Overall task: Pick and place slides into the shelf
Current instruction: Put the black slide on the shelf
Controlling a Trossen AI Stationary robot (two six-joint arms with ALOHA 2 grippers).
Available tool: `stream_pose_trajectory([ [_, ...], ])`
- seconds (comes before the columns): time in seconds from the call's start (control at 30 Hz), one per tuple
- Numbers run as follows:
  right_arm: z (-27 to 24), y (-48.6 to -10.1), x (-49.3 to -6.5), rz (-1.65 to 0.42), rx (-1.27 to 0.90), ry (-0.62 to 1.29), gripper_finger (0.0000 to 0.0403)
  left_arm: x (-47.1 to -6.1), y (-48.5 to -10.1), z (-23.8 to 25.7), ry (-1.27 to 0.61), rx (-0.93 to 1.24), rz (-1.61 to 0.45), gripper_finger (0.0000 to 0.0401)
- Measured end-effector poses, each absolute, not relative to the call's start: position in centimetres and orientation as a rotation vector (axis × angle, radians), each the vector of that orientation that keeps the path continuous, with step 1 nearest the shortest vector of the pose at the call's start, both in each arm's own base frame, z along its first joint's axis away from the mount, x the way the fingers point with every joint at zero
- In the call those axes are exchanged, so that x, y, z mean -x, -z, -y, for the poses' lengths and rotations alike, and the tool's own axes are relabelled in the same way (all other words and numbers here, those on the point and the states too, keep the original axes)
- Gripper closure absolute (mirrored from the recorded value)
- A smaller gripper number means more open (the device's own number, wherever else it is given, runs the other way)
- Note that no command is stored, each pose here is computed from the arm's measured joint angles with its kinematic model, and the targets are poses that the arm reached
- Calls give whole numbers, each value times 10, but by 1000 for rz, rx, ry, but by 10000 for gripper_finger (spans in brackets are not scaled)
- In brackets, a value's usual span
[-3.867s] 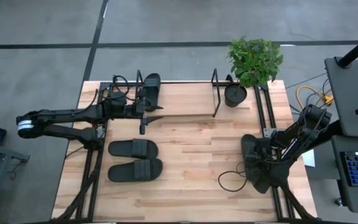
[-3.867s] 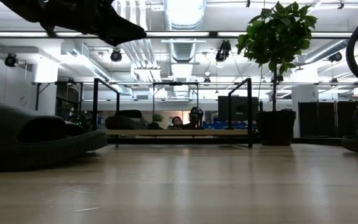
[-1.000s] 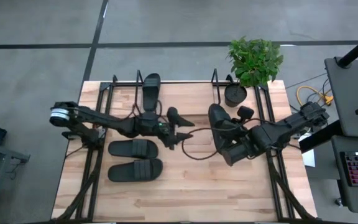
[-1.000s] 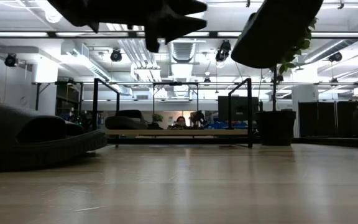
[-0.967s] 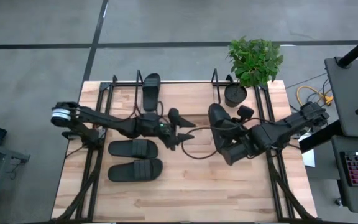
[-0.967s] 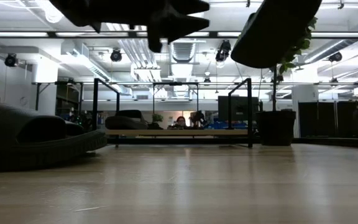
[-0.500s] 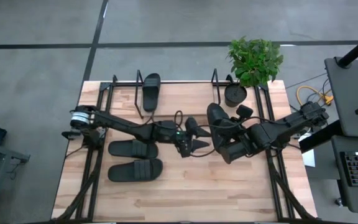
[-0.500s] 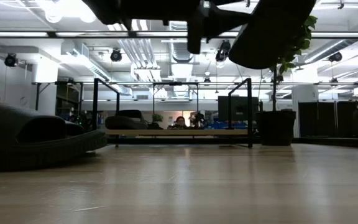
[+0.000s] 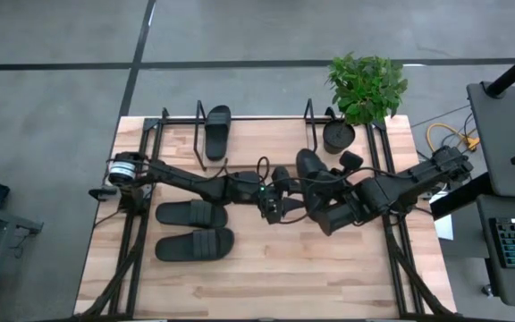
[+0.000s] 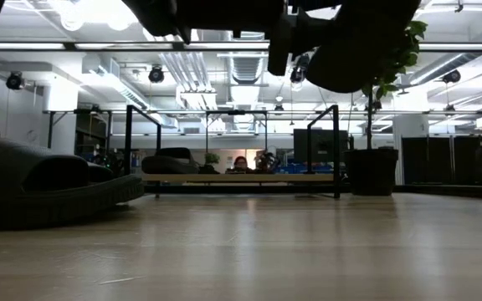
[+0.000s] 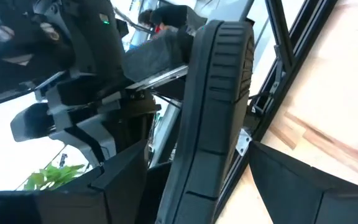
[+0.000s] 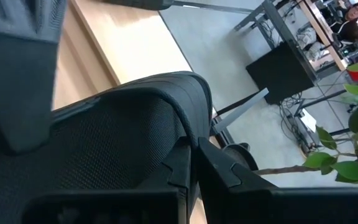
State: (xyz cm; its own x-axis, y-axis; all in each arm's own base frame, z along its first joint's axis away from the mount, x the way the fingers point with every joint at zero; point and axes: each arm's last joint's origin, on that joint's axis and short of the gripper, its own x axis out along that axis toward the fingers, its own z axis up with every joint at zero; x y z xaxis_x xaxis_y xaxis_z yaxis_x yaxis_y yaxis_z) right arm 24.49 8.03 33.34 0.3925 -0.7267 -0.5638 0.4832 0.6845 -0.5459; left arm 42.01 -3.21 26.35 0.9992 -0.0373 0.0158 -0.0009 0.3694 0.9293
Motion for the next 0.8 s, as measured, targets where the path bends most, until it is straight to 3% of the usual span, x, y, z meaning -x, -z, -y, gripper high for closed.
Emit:
stream_pose_trajectory([
  [0.8,-83,-336,-255,-824,329,731,394,-422,-266,32,38,-1185,27,143],
])
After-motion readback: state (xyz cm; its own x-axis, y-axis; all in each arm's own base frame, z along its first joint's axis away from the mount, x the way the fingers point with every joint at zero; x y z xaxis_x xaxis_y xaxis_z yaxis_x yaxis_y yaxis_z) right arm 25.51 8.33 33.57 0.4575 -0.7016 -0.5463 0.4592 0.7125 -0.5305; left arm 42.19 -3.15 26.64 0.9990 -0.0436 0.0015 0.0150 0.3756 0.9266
